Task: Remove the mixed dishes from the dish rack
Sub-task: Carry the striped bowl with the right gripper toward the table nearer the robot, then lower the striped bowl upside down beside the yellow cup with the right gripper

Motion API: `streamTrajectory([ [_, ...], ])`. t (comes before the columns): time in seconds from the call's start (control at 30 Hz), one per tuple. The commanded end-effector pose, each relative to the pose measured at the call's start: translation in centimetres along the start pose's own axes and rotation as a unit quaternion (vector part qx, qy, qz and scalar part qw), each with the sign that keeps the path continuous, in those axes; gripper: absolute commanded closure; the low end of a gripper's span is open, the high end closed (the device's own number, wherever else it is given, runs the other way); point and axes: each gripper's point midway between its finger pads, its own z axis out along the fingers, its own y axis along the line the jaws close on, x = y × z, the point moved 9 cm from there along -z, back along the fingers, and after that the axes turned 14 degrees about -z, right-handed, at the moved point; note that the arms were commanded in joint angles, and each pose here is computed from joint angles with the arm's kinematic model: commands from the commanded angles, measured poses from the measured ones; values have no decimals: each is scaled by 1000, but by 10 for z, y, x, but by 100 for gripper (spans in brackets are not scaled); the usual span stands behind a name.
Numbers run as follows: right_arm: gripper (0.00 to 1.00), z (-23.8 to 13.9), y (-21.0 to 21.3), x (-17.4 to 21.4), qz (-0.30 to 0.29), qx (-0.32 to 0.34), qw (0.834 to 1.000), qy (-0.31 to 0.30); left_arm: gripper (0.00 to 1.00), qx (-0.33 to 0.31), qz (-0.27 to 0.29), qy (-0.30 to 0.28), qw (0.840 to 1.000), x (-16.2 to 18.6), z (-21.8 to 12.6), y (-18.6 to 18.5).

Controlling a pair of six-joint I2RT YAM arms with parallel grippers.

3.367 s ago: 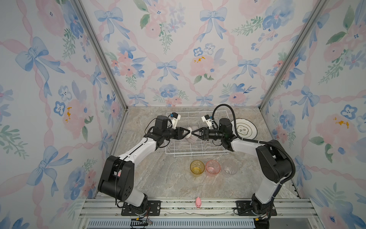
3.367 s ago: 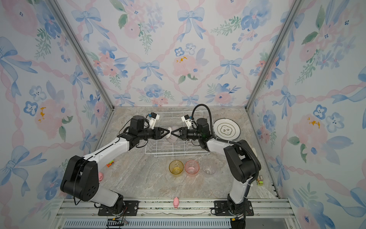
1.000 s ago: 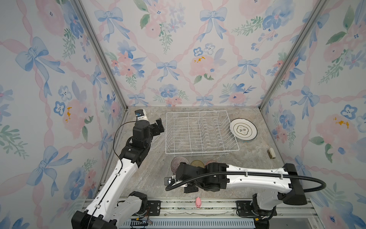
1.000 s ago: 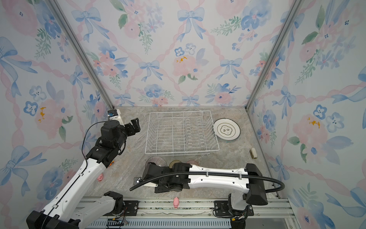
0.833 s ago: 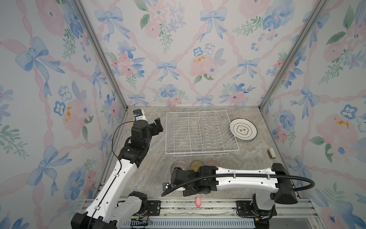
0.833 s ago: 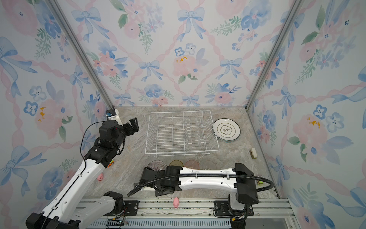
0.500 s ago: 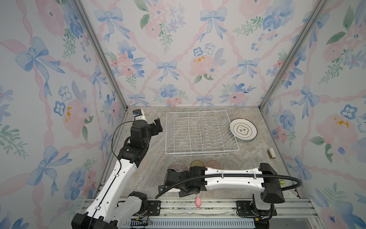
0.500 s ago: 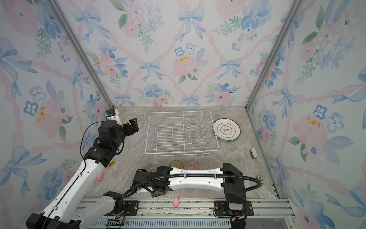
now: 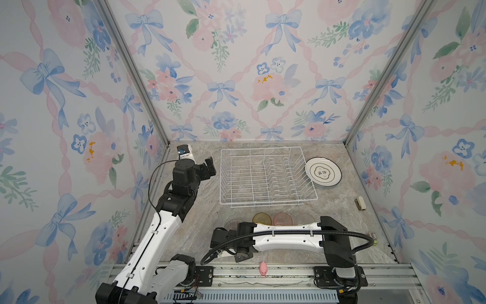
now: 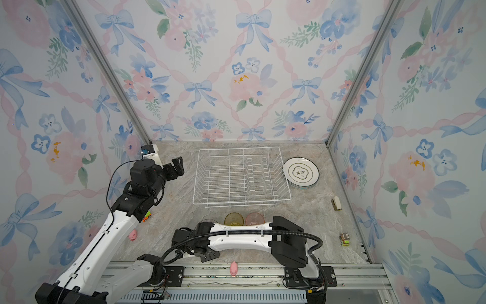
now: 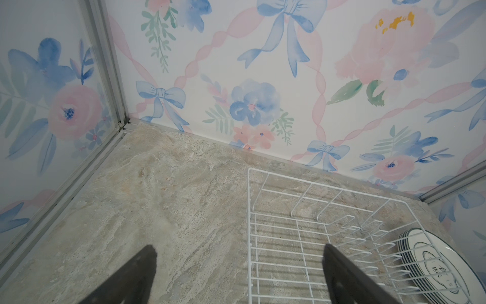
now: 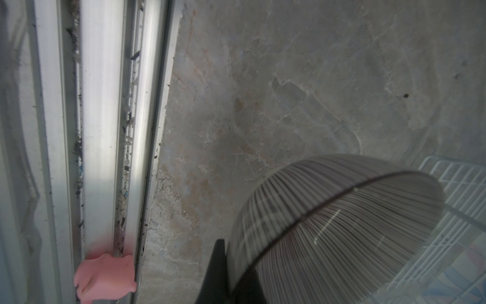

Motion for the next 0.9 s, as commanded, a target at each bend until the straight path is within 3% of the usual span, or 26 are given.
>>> streamTrajectory([
  [0.0, 100, 2, -11, 3, 2, 1, 1000, 11, 2, 5, 9, 1, 1000, -5, 0, -3],
  [0.87, 100, 40, -33, 14, 21, -5, 999, 46, 2, -7, 11, 15, 1000, 1, 10, 6],
])
